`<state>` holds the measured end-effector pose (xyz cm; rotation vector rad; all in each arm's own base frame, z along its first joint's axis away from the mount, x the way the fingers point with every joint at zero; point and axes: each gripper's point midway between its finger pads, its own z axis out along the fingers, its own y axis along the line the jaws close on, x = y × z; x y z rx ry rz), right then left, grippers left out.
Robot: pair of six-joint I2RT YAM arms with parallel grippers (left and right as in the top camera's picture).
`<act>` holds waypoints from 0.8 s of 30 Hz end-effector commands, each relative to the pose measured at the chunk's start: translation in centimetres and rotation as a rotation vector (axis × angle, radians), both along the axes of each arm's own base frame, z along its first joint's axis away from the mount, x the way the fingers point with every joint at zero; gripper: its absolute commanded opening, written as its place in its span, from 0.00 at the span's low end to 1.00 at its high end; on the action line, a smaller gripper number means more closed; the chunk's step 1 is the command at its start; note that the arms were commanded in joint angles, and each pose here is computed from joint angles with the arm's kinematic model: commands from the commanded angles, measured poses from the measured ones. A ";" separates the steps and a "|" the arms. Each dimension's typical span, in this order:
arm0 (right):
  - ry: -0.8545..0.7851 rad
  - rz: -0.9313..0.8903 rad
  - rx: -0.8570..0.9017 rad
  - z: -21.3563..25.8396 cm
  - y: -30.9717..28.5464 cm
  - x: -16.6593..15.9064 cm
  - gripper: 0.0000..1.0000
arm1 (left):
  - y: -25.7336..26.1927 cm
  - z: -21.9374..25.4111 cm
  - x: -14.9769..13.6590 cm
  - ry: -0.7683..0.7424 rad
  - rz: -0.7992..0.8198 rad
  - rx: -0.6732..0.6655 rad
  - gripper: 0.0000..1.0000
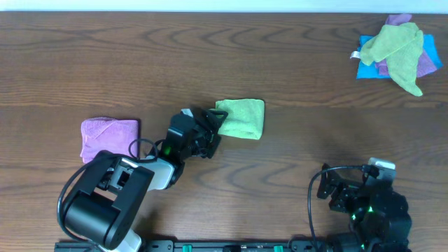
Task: Fold the cloth
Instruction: 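Lift the folded cloth with the left gripper and drag it left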
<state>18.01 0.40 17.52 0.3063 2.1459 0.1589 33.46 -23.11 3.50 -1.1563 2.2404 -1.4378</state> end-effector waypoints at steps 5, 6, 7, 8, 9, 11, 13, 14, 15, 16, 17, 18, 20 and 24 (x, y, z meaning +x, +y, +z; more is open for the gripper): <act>0.001 -0.023 0.008 -0.1 -0.3 0.0 0.99 | 0.1 -0.7 0.5 0.003 0.047 0.035 0.95; 0.001 -0.023 0.008 -0.1 -0.3 0.0 0.99 | 0.2 -0.7 0.6 0.001 0.054 0.040 0.95; 0.001 -0.023 0.008 -0.1 -0.3 0.0 0.99 | 0.3 -0.8 0.6 0.000 0.060 0.044 0.95; 0.001 -0.023 0.008 -0.1 -0.3 0.0 0.99 | 0.4 -0.9 0.7 0.003 0.065 0.050 0.95; 0.001 -0.023 0.008 -0.1 -0.3 0.0 0.99 | 0.5 -1.0 0.7 0.006 0.070 0.055 0.95; 0.001 -0.023 0.008 -0.1 -0.3 0.0 0.99 | 0.7 -1.1 0.8 0.006 0.080 0.063 0.96; 0.001 -0.023 0.008 -0.1 -0.3 0.0 0.99 | 0.7 -1.2 0.9 0.007 0.083 0.066 0.97; 0.001 -0.023 0.008 -0.1 -0.3 0.0 0.99 | 0.6 -1.4 1.0 0.010 0.080 0.065 0.97; 0.001 -0.023 0.008 -0.1 -0.3 0.0 0.99 | 0.5 -1.5 1.0 0.014 0.076 0.064 0.97; 0.001 -0.023 0.008 -0.1 -0.3 0.0 0.99 | 0.2 -1.7 1.1 0.018 0.069 0.062 0.97; 0.001 -0.023 0.008 -0.1 -0.3 0.0 0.99 | 0.0 -1.7 1.2 0.020 0.062 0.058 0.98; 0.001 -0.023 0.008 -0.1 -0.3 0.0 0.99 | -0.2 -1.7 1.4 0.020 0.055 0.054 0.98; 0.001 -0.023 0.008 -0.1 -0.3 0.0 0.99 | -0.7 -1.6 1.8 0.017 0.046 0.047 0.98; 0.001 -0.023 0.008 -0.1 -0.3 0.0 0.99 | -1.2 -1.4 2.4 0.010 0.042 0.043 1.00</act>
